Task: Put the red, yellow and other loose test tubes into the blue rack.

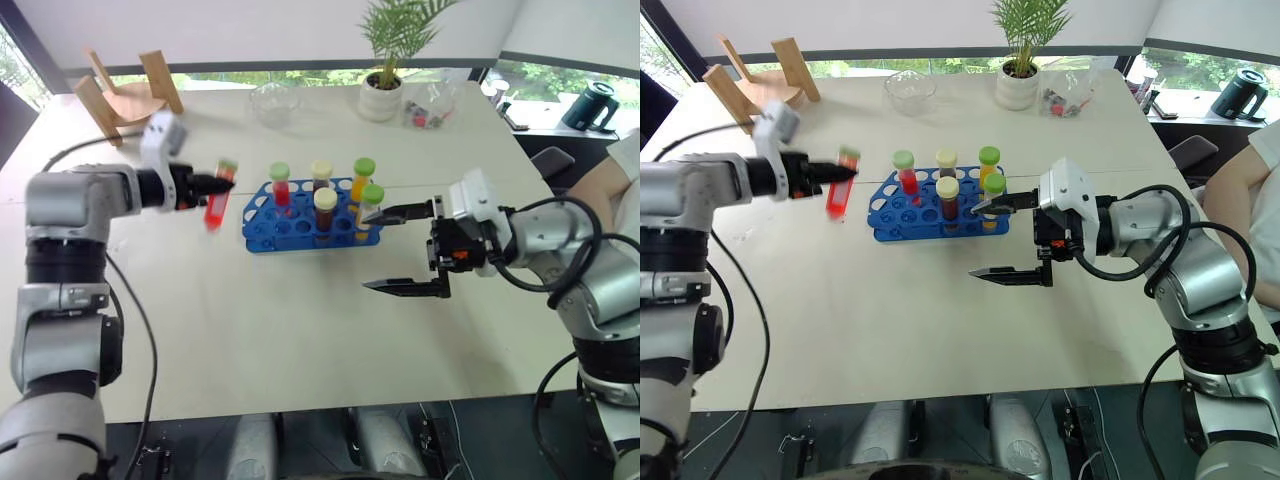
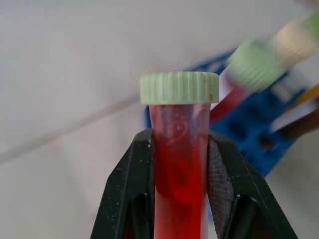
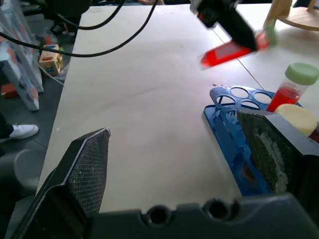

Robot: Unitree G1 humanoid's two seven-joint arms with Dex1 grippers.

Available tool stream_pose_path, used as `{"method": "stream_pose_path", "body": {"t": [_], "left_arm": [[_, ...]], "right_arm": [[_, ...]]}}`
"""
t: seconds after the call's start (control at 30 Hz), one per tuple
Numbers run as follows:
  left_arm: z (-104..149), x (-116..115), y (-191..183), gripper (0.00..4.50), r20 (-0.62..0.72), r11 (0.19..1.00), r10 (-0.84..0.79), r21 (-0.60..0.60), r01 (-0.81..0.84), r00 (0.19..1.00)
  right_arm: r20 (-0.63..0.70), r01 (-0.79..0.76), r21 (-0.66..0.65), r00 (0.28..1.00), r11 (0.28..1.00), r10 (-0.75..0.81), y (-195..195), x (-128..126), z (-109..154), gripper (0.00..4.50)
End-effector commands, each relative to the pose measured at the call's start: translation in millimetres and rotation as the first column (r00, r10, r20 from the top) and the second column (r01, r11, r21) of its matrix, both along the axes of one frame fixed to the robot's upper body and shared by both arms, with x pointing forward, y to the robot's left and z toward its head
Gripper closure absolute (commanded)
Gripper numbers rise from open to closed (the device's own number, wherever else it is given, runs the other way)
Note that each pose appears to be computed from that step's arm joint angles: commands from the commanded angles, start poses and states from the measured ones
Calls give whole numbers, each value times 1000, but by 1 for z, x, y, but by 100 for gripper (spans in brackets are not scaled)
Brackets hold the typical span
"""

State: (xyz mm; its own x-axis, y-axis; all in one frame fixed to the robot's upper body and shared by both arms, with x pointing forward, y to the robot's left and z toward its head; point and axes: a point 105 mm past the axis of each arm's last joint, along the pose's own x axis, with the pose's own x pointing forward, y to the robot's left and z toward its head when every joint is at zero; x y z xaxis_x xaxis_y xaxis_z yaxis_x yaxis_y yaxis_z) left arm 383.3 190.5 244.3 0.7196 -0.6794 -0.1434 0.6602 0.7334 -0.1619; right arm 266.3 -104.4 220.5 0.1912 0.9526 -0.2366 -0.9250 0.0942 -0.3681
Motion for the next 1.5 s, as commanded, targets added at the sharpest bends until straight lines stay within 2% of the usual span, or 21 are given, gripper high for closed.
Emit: {"method": "stream_pose_path", "body": {"t": [0.03, 0.13, 0.3, 0.43, 0.97, 1.23, 1.5], "left_arm": [[32, -19, -14, 370, 265, 984, -47, -156, 91, 963], [26, -25, -30, 370, 350, 971, -37, -210, 116, 936], [0, -34, -62, 370, 456, 965, -82, -185, 184, 886], [-23, -27, -75, 370, 503, 974, -72, -152, 170, 861], [-63, -10, -76, 370, 529, 991, -34, -92, 97, 848], [-70, -4, -73, 370, 536, 992, 10, -110, 59, 844], [-87, -1, -72, 370, 502, 994, 30, -105, 26, 865]], "right_arm": [[59, 16, 25, 998, 1000, -17, 0, -5, 13, 0], [65, 23, 26, 998, 999, -25, 0, -5, 12, 0], [66, 34, 36, 997, 999, -37, 3, -4, 12, 0], [70, 44, 41, 996, 998, -47, 3, -4, 13, 0], [70, 62, 51, 995, 997, -66, 4, -7, 13, 0], [71, 61, 51, 995, 997, -64, 5, -7, 12, 0], [69, 65, 51, 995, 997, -69, 6, -7, 11, 0]]}}
